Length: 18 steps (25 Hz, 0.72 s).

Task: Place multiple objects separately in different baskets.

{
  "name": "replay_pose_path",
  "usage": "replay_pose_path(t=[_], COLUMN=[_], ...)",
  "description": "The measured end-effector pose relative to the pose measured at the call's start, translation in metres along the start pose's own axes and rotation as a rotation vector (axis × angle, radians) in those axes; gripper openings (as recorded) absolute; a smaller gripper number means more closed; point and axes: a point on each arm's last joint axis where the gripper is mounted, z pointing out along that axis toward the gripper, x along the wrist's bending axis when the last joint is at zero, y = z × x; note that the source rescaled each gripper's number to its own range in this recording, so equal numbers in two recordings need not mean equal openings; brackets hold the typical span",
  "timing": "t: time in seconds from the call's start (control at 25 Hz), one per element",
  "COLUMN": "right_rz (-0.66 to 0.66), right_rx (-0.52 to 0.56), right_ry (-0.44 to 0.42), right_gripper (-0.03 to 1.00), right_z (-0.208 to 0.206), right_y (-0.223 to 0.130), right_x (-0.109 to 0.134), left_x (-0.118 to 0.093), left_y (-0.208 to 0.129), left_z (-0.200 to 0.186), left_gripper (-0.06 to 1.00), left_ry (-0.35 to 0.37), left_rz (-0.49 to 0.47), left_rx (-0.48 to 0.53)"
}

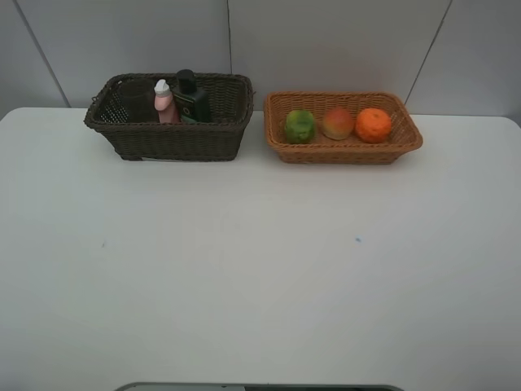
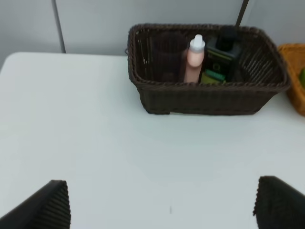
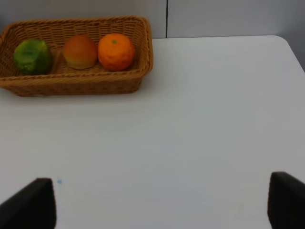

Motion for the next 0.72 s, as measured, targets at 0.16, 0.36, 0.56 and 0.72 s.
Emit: replay_pose_path(t=[0.16, 0.36, 0.56, 0.72], right_rz=[0.000, 0.000, 0.000, 0.000], right_rx=[0.000, 0.000, 0.000, 0.000], right_ry=[0.000, 0.000, 0.000, 0.000], right_gripper=[0.87, 0.87, 0.87, 0.87], right_z=[0.000, 0.000, 0.000, 0.000], right_y=[0.000, 0.000, 0.000, 0.000], right_x=[0.000, 0.000, 0.000, 0.000], left_x=[0.004, 0.005, 0.006, 0.006], left_y=[-0.030, -0.037, -0.053, -0.059], left_z=[-0.030, -0.029, -0.007, 0.013], left_gripper=[0.99, 0.99, 0.99, 0.99], left_ry=[-0.008, -0.008, -0.001, -0.006], left_rz=[-0.009, -0.009, 0.018, 0.029], left_rx=[-0.022, 0.000, 0.089, 0.071])
